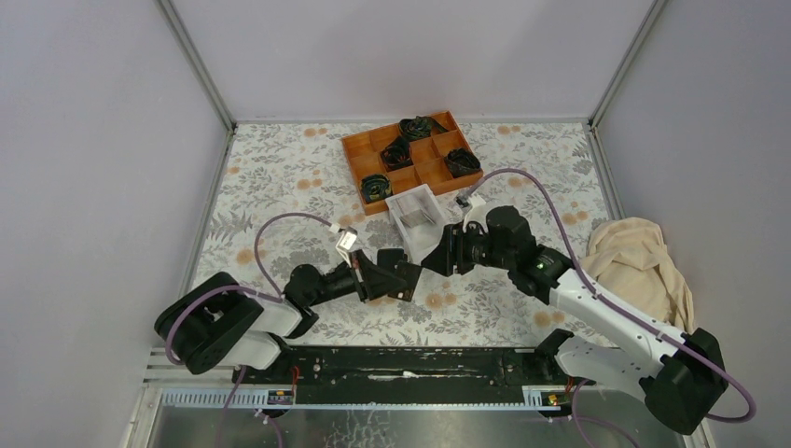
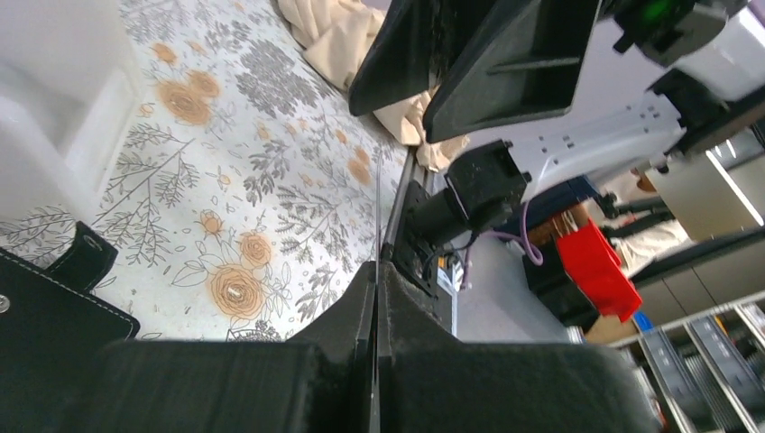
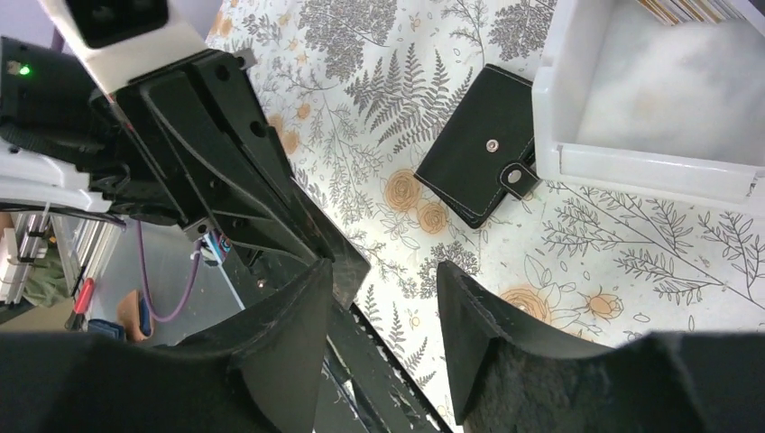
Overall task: Put the credit cards into the card holder
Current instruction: Pick up the credit card from the storage box.
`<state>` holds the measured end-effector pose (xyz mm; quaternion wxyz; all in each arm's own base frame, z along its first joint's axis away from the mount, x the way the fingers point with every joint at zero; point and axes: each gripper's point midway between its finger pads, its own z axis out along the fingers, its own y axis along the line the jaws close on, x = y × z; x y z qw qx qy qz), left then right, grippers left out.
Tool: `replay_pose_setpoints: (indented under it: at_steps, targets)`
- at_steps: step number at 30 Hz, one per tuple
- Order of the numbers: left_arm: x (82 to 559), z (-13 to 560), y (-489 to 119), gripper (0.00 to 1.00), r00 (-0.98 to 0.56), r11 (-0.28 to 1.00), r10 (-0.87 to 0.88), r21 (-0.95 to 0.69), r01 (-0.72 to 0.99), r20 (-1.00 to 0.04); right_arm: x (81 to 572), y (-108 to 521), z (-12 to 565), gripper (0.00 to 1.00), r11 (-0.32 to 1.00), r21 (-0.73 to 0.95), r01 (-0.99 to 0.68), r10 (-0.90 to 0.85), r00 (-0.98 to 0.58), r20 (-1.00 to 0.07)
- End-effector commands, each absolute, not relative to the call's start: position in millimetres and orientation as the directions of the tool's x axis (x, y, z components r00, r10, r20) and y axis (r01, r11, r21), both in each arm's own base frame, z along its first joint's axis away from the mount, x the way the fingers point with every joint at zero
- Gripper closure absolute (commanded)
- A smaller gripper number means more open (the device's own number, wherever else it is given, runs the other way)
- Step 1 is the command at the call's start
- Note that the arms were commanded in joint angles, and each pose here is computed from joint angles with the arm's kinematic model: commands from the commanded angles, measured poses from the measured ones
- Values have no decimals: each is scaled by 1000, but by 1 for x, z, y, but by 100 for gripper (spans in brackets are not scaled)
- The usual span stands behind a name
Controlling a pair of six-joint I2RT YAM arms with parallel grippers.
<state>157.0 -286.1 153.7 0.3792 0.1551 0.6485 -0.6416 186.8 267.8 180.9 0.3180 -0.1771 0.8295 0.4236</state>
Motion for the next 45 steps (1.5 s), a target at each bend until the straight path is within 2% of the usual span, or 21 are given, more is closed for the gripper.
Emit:
replay_pose_setpoints:
  at_steps: [1,6,13,24,32,36,40,42,45]
  targets:
    - [183,159,-277,100,-602,252,-450,-741,623,-659,193,272,176,46,594,594,-542,35,-720,-693]
    - [191,157,-269,100,-588,295,-531,-784,546,-610,189,287,166,46,579,614,-537,54,-726,-686]
    - [194,150,-266,100,-594,321,-558,-811,490,-580,183,307,160,47,541,648,-535,75,-737,-671]
    - [189,157,-273,100,-628,258,-558,-833,490,-542,187,320,151,48,516,678,-524,98,-750,-654]
    - [183,168,-274,100,-647,189,-573,-849,494,-504,189,327,146,53,492,700,-517,118,-758,-642]
    - [181,169,-273,100,-651,178,-574,-852,492,-496,188,329,148,61,462,719,-520,140,-757,-638]
    - [181,169,-269,100,-648,175,-589,-859,481,-483,184,330,153,80,423,740,-523,161,-760,-629]
    - [181,168,-268,97,-647,173,-596,-863,474,-475,182,331,153,90,409,749,-521,169,-763,-624]
    - [183,165,-266,87,-647,177,-608,-873,455,-460,180,332,158,100,379,761,-527,185,-763,-620]
